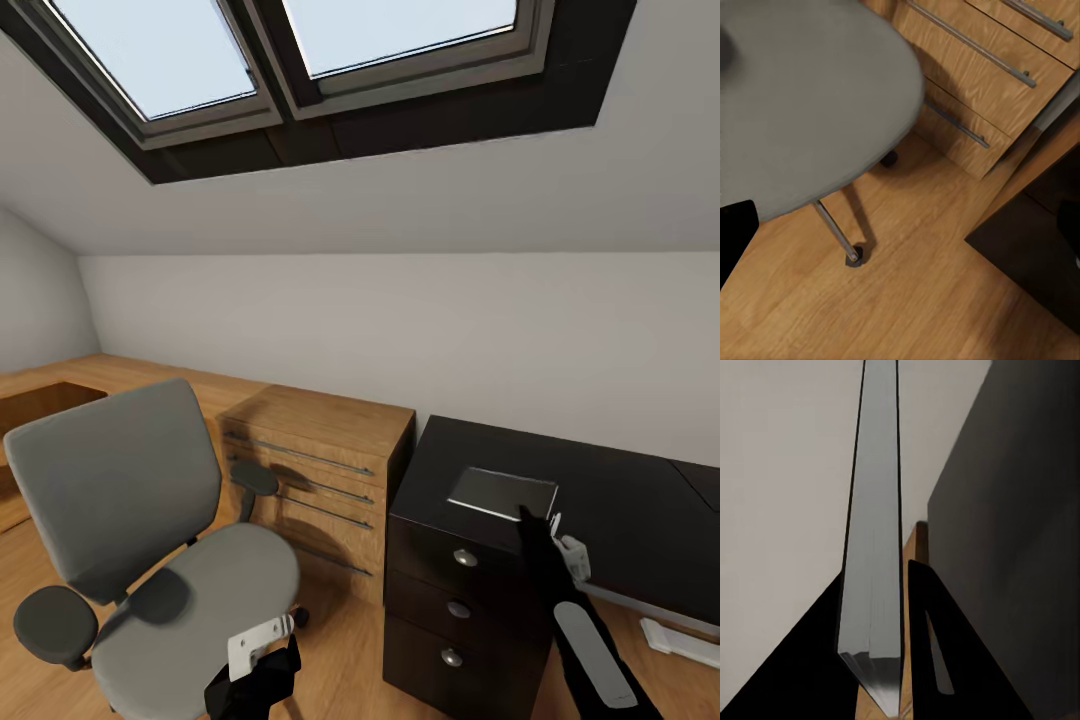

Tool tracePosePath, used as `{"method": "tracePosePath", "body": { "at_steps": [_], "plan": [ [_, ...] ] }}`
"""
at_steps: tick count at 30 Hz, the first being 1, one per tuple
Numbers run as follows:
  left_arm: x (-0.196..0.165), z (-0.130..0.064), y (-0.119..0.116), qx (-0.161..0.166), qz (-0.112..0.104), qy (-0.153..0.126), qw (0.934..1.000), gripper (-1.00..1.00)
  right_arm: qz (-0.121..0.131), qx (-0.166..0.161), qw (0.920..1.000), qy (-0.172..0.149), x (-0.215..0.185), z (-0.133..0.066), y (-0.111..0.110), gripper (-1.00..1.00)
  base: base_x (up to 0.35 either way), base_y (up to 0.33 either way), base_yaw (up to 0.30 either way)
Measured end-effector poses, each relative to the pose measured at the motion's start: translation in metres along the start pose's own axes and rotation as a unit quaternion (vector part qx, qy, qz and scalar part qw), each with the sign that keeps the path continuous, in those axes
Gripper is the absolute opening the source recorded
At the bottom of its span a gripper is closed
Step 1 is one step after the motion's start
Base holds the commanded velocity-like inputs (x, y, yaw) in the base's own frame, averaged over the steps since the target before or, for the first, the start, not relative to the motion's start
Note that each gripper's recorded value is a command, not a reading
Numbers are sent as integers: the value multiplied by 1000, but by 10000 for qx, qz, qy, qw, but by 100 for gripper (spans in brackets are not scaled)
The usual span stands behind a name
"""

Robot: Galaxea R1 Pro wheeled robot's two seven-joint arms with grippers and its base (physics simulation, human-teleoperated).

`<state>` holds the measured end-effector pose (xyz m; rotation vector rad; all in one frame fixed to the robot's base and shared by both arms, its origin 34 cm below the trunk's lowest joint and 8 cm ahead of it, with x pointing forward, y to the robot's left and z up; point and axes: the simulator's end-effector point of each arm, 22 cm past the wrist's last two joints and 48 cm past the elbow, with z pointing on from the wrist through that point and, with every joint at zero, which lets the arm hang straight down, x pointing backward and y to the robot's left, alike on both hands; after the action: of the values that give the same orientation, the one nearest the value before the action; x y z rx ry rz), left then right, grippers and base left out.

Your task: In the bedroom, organize the workspace by keeping the computer under the desk, ensuring the monitor is on the desk, placing the keyboard on the desk next to the monitor, placing the mouse on the desk next to the keyboard, moving the folder from the swivel chair onto the desk next to the mouse, stacking the notebook on top of the folder with the pen on top of the notebook, and positioning the swivel chair next to the desk.

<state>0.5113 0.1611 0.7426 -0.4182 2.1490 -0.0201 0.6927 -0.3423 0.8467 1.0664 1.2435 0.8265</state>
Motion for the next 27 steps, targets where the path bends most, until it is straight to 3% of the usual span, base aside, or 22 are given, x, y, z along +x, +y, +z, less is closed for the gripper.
{"method": "tracePosePath", "body": {
  "at_steps": [13,27],
  "plan": [
    [1,-1,-3,32,18,12,10000,100,184,109,9983,-534,-53,-1,-10,-100,0,0,-202],
    [11,-7,-17,192,148,67,9997,100,572,1119,9849,-1192,-134,-17,-75,-100,0,0,-256]
  ]
}}
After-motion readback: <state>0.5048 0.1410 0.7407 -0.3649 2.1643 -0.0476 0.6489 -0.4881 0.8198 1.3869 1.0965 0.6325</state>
